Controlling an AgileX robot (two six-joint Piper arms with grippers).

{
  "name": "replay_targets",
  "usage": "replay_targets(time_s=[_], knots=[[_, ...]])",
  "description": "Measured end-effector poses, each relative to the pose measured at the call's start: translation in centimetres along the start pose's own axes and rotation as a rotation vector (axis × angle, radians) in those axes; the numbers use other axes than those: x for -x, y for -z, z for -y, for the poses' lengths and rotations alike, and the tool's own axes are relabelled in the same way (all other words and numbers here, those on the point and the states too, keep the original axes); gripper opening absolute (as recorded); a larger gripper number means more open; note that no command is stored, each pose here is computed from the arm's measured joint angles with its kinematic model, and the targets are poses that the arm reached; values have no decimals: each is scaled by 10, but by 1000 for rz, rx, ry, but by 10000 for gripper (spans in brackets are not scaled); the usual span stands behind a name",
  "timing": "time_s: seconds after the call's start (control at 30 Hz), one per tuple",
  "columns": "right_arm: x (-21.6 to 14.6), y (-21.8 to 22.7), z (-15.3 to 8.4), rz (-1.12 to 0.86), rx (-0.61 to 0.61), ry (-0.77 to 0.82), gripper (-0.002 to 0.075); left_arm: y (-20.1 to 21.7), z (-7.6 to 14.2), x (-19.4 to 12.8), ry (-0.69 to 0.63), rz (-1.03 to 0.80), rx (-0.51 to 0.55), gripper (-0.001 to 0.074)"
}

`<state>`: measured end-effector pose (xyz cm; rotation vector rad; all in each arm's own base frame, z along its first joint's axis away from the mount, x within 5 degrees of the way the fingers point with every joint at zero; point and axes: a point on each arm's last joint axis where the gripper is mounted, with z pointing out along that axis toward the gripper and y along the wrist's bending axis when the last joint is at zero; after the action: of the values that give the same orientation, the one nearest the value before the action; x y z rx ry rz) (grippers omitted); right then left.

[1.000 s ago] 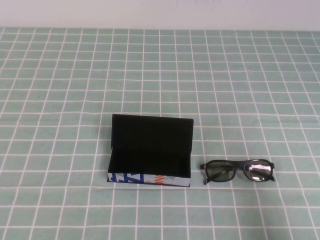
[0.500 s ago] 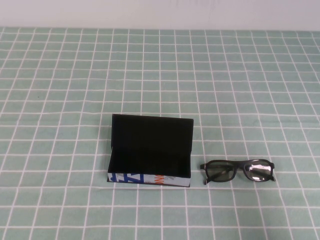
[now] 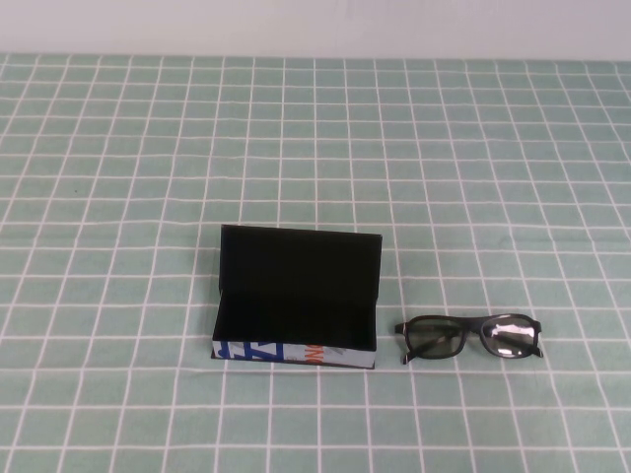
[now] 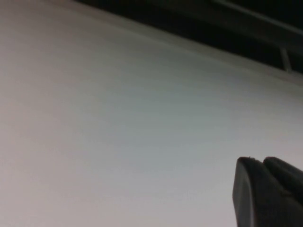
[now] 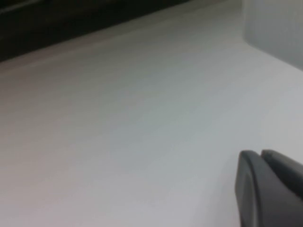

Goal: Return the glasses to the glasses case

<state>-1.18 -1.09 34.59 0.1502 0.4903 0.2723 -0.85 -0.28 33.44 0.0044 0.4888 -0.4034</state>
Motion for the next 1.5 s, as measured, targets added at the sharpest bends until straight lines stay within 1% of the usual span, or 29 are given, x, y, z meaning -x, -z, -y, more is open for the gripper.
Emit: replay_targets(time_s=[0.17, 0.27, 0.37, 0.5, 0.63, 0.73, 0.8, 0.9, 0.97, 1.03, 1.23, 1.3, 1.4, 1.5], knots=[[53, -32, -19, -27, 21, -53, -13, -29, 11, 44, 12, 29, 0, -2], [76, -53, -27, -65, 11, -127, -13, -47, 15, 66, 14, -25, 25, -2], [83, -76, -36, -187, 14, -145, -13, -65, 18, 84, 15, -123, 65, -2], [69, -108, -43, -463, 9, -131, -13, -84, 18, 91, 14, -329, 143, -2], [29, -132, -44, -829, -24, -121, -13, -99, 12, 78, 8, -574, 224, -2], [-20, -139, -38, -1155, -71, -112, -13, -104, 5, 54, 27, -752, 279, -2], [-53, -136, -30, -1378, -112, -90, -13, -104, 1, 38, 52, -864, 313, -2], [-92, -129, -19, -1632, -166, -42, -13, -103, -2, 26, 62, -954, 340, -2], [-112, -128, -13, -1726, -183, -17, -13, -103, -3, 22, 56, -978, 347, -2], [-132, -127, -8, -1798, -173, 7, -13, -104, -4, 20, 47, -978, 348, -2], [-181, -121, 1, -1965, -90, 33, -13, -104, -5, 19, 29, -972, 347, -2], [-197, -118, 2, -2014, -30, 26, -13, -105, -5, 19, 29, -968, 346, -2], [-221, -113, 2, -2071, 124, 15, -13, -102, -6, 18, 30, -998, 355, -2], [-242, -107, -2, -2105, 309, -40, -13, -98, -8, 9, 21, -1106, 372, -2]])
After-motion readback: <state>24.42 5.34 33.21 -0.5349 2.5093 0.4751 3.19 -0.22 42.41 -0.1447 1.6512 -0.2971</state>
